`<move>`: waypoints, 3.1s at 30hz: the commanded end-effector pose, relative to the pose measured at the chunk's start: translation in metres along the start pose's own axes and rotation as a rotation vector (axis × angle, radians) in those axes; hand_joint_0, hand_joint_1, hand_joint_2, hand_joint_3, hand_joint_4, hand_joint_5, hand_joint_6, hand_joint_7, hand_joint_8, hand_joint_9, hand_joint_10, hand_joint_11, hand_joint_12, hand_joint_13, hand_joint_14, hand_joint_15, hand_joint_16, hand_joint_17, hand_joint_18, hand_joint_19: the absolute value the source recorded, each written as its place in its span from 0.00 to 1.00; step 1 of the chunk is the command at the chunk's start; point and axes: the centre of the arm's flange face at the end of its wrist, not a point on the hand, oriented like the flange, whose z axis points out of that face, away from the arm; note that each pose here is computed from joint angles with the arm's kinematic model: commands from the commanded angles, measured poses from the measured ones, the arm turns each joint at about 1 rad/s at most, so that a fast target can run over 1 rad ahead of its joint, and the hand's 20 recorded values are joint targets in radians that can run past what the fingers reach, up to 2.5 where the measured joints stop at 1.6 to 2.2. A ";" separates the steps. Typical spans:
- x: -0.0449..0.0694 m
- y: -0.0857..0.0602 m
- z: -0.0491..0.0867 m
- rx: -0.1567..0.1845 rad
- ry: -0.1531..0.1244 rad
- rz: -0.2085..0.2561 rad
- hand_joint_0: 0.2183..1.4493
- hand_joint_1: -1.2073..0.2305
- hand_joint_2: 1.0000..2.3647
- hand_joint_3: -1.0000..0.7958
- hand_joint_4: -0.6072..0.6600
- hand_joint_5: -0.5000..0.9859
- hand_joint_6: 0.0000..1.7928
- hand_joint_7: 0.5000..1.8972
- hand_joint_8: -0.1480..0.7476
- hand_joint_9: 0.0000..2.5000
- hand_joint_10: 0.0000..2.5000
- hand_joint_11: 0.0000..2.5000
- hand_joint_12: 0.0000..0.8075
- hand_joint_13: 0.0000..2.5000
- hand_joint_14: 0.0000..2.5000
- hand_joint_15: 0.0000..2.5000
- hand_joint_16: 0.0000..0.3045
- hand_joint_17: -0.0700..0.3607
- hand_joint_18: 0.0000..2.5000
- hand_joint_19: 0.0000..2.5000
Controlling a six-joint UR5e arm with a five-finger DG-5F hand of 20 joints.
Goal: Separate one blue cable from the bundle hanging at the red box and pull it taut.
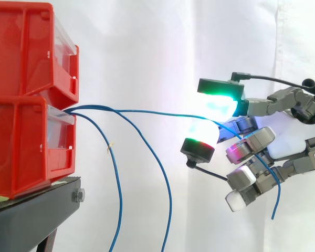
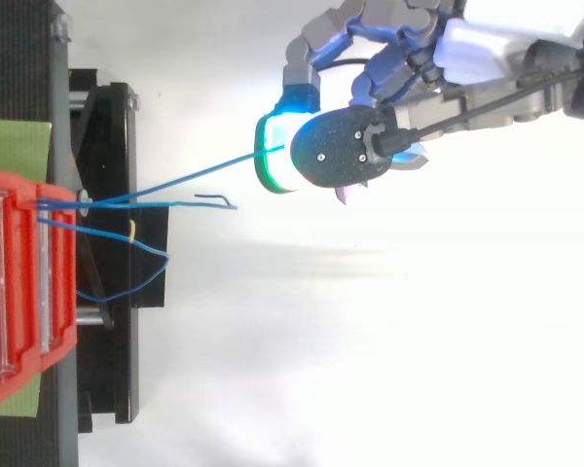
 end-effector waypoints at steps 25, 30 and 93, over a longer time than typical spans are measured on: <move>0.001 0.000 0.000 0.002 0.000 -0.001 0.36 0.38 0.01 0.36 0.42 0.19 0.51 0.37 0.43 0.36 0.34 0.58 0.41 0.38 0.01 0.35 0.13 0.37 0.26 0.22; 0.000 0.000 0.000 0.000 -0.002 0.000 0.38 0.37 0.01 0.34 0.38 0.19 0.52 0.36 0.42 0.36 0.34 0.58 0.41 0.39 0.01 0.35 0.13 0.37 0.26 0.22; -0.001 0.000 0.000 0.002 -0.004 -0.001 0.37 0.37 0.01 0.39 0.33 0.19 0.52 0.40 0.41 0.38 0.34 0.58 0.40 0.39 0.01 0.34 0.13 0.36 0.26 0.22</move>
